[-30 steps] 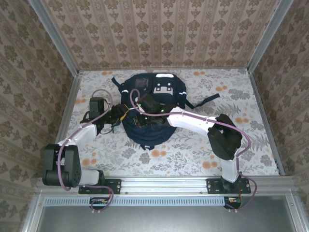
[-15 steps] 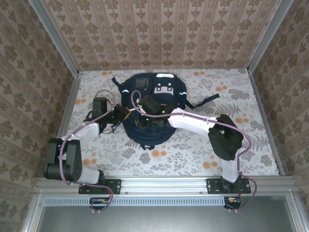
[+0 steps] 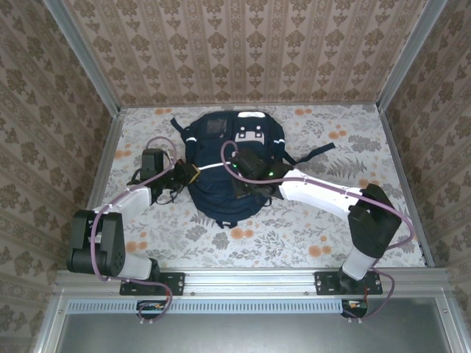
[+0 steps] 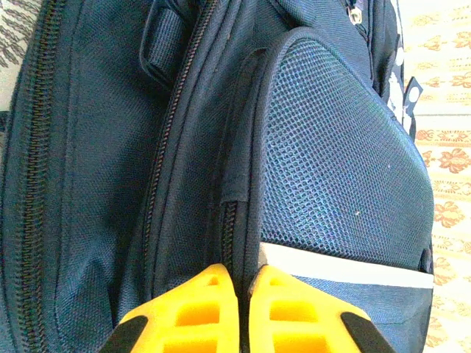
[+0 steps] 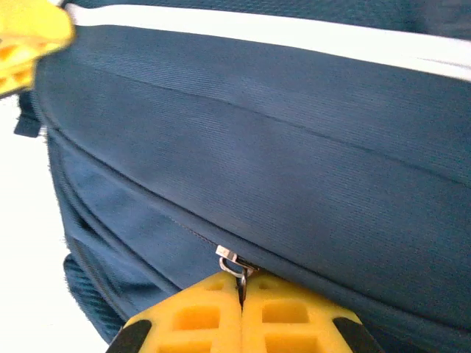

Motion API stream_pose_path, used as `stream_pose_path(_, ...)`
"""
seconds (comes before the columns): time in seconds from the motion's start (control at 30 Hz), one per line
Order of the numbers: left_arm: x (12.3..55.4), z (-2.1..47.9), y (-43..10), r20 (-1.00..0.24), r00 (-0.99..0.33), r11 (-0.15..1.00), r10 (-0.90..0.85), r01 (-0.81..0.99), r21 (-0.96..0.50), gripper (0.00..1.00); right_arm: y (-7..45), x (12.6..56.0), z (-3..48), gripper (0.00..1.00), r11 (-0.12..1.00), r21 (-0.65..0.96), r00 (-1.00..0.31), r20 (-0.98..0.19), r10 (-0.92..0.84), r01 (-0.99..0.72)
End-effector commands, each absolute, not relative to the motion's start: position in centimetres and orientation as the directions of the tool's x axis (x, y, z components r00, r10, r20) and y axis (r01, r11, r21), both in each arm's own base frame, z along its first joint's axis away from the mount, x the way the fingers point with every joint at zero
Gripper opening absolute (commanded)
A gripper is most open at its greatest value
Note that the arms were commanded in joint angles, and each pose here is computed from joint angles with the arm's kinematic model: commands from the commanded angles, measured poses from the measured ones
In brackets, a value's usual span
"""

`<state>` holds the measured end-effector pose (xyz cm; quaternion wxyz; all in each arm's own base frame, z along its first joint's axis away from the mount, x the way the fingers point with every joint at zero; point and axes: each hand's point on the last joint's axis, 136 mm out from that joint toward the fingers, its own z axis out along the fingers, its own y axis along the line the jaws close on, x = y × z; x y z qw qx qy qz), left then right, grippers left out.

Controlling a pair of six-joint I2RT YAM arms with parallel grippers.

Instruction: Pack the student bag

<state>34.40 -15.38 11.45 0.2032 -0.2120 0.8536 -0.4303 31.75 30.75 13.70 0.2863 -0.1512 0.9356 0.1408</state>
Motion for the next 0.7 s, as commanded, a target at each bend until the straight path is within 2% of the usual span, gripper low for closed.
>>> stream_pose_path(0.0, 35.8, 10.8, -13.0, -0.230, -0.782, 0.593, -0.580, -0.211, -0.777, 0.00, 25.2, 32.1, 14.2, 0.04, 0.966, 0.057, -0.795, -0.581, -0.174, -0.253)
stream_pose_path(0.37, 35.6, 10.2, -12.2, -0.241, -0.780, 0.616, -0.578, -0.223, -0.755, 0.00, 19.8, 35.0, 13.6, 0.04, 0.968, 0.062, -0.799, -0.578, -0.164, -0.243)
stream_pose_path(0.57, 35.4, 10.1, -12.6, -0.255, -0.814, 0.644, -0.522, -0.180, -0.744, 0.00, 19.4, 37.1, 12.7, 0.04, 0.949, 0.042, -0.789, -0.568, -0.234, -0.312)
stream_pose_path(0.67, 35.4, 10.3, -12.5, -0.260, -0.819, 0.647, -0.512, -0.168, -0.743, 0.00, 21.7, 36.3, 13.3, 0.04, 0.905, 0.132, -0.775, -0.575, -0.261, -0.403)
